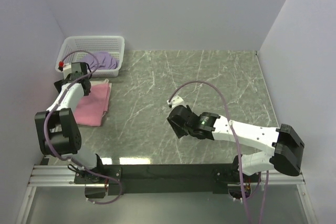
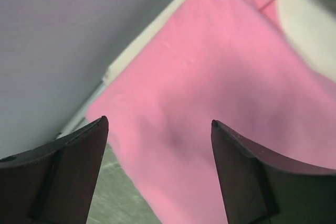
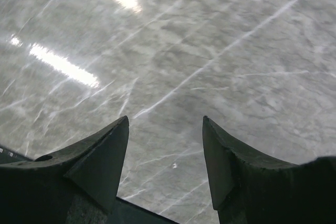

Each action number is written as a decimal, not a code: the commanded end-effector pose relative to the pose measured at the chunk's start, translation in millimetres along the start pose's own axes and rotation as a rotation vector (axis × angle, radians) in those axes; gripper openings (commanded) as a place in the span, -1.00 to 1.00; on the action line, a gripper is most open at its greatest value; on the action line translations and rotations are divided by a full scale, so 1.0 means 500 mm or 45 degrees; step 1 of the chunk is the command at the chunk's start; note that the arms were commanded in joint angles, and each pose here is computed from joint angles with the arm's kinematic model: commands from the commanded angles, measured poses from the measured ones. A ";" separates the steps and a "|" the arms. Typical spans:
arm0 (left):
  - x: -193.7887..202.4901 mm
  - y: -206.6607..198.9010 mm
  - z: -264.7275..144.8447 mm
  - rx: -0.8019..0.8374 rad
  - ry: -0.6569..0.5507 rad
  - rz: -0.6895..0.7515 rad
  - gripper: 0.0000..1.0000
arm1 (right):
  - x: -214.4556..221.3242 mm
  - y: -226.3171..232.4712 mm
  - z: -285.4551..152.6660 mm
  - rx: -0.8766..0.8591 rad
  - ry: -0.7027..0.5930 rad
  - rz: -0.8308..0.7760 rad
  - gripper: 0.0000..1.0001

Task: Fold and stack the t-shirts
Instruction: Neatly place the folded tshirt to the corner

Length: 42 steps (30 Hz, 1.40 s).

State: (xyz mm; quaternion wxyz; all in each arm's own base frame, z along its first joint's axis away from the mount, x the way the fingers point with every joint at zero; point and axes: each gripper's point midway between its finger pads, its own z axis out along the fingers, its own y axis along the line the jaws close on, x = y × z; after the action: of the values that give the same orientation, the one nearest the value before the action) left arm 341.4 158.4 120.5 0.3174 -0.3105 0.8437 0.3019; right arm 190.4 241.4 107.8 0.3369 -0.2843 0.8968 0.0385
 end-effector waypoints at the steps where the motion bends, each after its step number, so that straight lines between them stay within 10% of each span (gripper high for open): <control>1: -0.045 -0.024 -0.060 0.204 -0.045 -0.160 0.67 | -0.024 -0.055 -0.017 0.077 -0.060 0.139 0.29; 15: -0.042 -0.071 -0.458 1.296 -0.049 -0.451 0.75 | -0.021 -0.336 -0.152 0.421 -0.255 0.845 0.53; 30: 0.018 0.316 -0.649 1.059 -0.566 -0.827 0.98 | -0.052 -0.455 -0.515 0.539 -1.050 1.096 0.90; 42: 0.039 0.457 -0.687 0.991 -0.900 -1.002 0.99 | -0.009 -0.442 -0.567 0.504 -1.325 1.009 0.89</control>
State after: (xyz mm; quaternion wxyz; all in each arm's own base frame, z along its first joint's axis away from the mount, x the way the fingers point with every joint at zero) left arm 53.9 42.7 378.7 0.7303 -0.3391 0.5848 -0.0983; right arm 147.7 -11.7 347.8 0.7088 0.1928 0.6663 0.1283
